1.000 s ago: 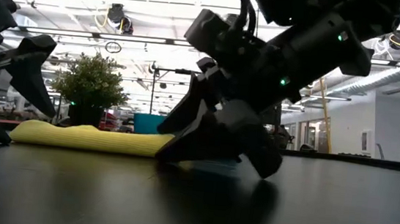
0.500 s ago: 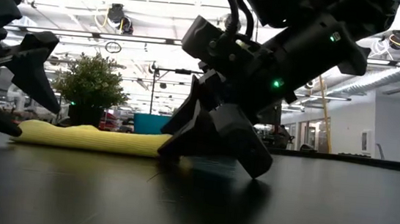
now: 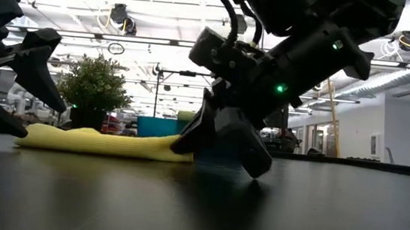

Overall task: Fold microfiber towels
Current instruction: Put the yellow microfiber towel into the blue bin

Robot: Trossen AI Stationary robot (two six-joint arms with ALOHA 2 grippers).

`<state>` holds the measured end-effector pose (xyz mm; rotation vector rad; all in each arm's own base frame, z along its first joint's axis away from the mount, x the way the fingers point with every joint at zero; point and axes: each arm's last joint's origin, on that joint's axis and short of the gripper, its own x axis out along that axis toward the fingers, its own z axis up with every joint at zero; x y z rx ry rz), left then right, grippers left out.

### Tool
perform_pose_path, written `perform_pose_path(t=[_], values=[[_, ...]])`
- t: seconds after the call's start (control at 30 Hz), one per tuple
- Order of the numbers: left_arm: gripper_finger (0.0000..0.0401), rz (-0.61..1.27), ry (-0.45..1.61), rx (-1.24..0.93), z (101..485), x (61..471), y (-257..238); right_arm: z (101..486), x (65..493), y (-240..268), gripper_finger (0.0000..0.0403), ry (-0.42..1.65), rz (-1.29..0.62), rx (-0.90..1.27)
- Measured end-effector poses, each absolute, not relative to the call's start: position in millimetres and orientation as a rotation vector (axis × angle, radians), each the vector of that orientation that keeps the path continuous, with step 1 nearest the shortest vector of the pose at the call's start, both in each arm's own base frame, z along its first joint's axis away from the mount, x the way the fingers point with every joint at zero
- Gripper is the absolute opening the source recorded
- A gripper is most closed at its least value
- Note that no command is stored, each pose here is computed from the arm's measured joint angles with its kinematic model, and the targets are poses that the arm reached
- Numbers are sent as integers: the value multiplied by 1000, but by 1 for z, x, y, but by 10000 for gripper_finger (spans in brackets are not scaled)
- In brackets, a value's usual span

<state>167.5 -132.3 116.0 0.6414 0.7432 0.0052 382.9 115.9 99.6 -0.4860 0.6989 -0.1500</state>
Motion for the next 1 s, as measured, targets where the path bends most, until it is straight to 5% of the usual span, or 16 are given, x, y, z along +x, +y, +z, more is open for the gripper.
perform_pose_path(t=[1.0], values=[[260, 77, 794, 650, 112, 162, -126, 136, 397, 91, 1, 514, -218, -223]])
